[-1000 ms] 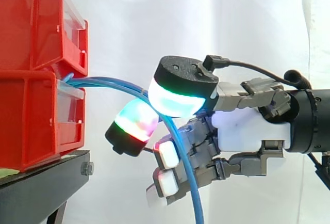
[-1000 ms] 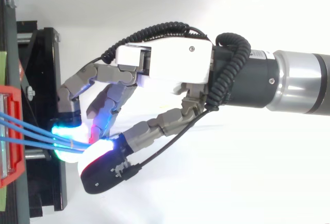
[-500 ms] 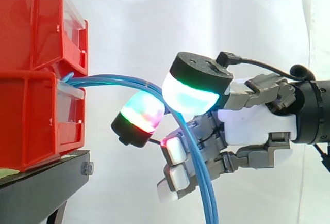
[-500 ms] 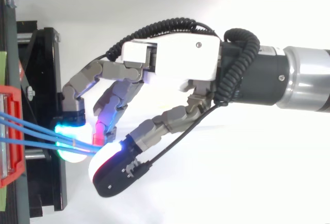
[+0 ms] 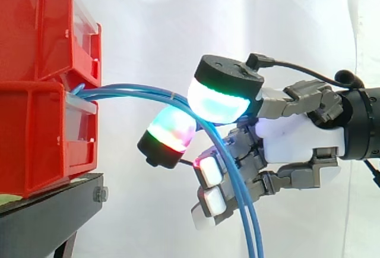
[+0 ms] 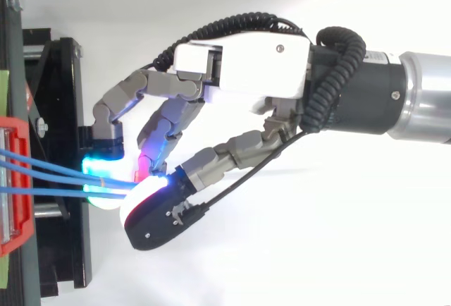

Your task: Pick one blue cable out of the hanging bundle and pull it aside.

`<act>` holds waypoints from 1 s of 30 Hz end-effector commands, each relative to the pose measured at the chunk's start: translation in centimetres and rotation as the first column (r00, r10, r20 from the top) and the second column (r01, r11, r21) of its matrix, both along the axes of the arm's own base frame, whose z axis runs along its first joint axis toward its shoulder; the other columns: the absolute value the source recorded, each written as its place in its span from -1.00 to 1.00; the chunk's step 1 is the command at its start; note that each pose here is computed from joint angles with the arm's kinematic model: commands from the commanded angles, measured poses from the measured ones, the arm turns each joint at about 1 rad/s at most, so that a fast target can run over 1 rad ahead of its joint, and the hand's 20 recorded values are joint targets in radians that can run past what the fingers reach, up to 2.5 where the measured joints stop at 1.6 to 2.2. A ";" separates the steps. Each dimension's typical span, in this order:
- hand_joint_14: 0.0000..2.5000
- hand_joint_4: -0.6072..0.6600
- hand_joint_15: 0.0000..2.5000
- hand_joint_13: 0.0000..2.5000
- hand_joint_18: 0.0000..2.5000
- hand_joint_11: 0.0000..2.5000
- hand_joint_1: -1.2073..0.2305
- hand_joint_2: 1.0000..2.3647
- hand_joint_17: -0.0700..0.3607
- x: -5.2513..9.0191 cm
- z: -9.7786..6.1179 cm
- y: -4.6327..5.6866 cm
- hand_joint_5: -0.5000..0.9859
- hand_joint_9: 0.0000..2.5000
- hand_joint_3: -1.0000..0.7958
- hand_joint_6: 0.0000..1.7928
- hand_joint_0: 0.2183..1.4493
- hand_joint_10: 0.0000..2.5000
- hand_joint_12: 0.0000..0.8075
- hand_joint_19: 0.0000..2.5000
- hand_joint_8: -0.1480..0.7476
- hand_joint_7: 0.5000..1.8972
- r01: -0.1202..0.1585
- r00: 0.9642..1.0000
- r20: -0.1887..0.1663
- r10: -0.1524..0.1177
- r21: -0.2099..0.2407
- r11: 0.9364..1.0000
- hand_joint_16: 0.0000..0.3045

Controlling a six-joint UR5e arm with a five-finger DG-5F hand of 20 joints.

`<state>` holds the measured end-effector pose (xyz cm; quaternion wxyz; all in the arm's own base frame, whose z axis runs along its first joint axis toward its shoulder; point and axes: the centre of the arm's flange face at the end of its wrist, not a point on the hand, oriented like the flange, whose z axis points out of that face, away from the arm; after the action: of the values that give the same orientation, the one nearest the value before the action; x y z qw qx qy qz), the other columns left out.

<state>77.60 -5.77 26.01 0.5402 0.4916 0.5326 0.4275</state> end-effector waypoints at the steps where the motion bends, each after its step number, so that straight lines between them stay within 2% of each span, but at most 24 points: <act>1: -0.98 0.01 -0.58 -0.19 -0.44 -0.61 -0.32 -0.97 -0.31 0.0 0.0 -0.1 -0.43 -0.12 -0.16 -0.02 -0.37 -0.99 -0.28 -0.69 -0.02 -0.19 0.001 1.000 0.000 -0.001 0.000 1.000 -0.77; 2: -0.98 0.01 -0.58 -0.19 -0.44 -0.60 -0.35 -0.97 -0.30 0.0 0.1 -0.1 -0.44 -0.12 -0.09 -0.01 -0.38 -0.98 -0.27 -0.69 -0.01 -0.18 0.001 1.000 0.001 -0.001 0.000 1.000 -0.76; 4: -0.98 -0.03 -0.58 -0.20 -0.43 -0.60 -0.44 -0.97 -0.29 0.0 0.2 -0.2 -0.46 -0.16 -0.02 0.04 -0.34 -0.99 -0.26 -0.70 0.00 -0.36 0.003 1.000 0.003 -0.003 0.000 1.000 -0.76; 6: -0.98 -0.11 -0.58 -0.21 -0.43 -0.60 -0.48 -0.97 -0.30 0.0 0.2 -0.2 -0.46 -0.17 -0.01 0.05 -0.30 -0.98 -0.28 -0.70 -0.02 -0.37 0.003 1.000 0.003 -0.003 0.000 1.000 -0.76; 9: -0.98 -0.22 -0.58 -0.21 -0.43 -0.59 -0.55 -0.97 -0.30 0.0 0.1 -0.3 -0.48 -0.18 -0.09 0.06 -0.20 -0.99 -0.31 -0.72 -0.05 -0.34 0.004 1.000 0.001 -0.004 0.000 1.000 -0.76; 13: -0.98 -0.29 -0.58 -0.21 -0.43 -0.59 -0.61 -0.99 -0.32 0.0 0.2 -0.4 -0.49 -0.19 -0.38 0.07 -0.06 -0.99 -0.32 -0.72 -0.09 -0.33 0.005 1.000 0.004 -0.005 -0.003 1.000 -0.78; 14: -0.98 -0.30 -0.58 -0.21 -0.43 -0.59 -0.61 -1.00 -0.32 0.0 0.1 -0.5 -0.49 -0.19 -0.44 0.07 -0.06 -0.99 -0.33 -0.73 -0.09 -0.27 0.004 1.000 0.001 -0.004 -0.004 1.000 -0.78; 15: -0.98 -0.30 -0.58 -0.21 -0.43 -0.59 -0.61 -1.00 -0.32 0.0 0.3 -0.6 -0.49 -0.19 -0.44 0.07 -0.06 -0.98 -0.34 -0.73 -0.09 -0.29 -0.002 1.000 0.002 0.002 -0.005 1.000 -0.78; 19: -0.98 -0.18 -0.58 -0.20 -0.41 -0.59 -0.60 -1.00 -0.33 0.0 0.4 -1.0 -0.47 -0.17 -0.44 0.06 -0.22 -0.99 -0.34 -0.73 -0.10 -0.41 -0.009 1.000 -0.009 0.009 -0.009 1.000 -0.78; 20: -0.98 -0.11 -0.58 -0.20 -0.42 -0.59 -0.57 -1.00 -0.33 0.0 0.4 -1.0 -0.47 -0.16 -0.44 0.06 -0.29 -0.99 -0.34 -0.72 -0.08 -0.51 -0.009 1.000 -0.009 0.009 -0.009 1.000 -0.78; 22: -0.98 -0.04 -0.57 -0.19 -0.41 -0.59 -0.49 -1.00 -0.32 -0.1 0.5 -1.3 -0.46 -0.14 -0.44 0.05 -0.41 -0.99 -0.30 -0.71 -0.06 -0.56 -0.006 1.000 -0.007 0.006 -0.010 1.000 -0.78; 26: -0.98 0.03 -0.58 -0.17 -0.38 -0.61 -0.23 -1.00 -0.24 -0.1 0.6 -1.5 -0.45 -0.11 -0.44 0.00 -0.55 -0.99 -0.23 -0.70 0.00 -0.44 -0.009 1.000 -0.006 0.009 -0.014 1.000 -0.73; 30: -0.98 0.02 -0.58 -0.16 -0.37 -0.61 -0.13 -1.00 -0.21 0.0 1.0 -1.8 -0.45 -0.10 -0.44 -0.02 -0.57 -0.99 -0.20 -0.68 0.02 -0.43 -0.013 1.000 -0.009 0.013 -0.026 1.000 -0.71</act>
<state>77.59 -7.40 26.77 0.5408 0.4852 0.5408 0.4239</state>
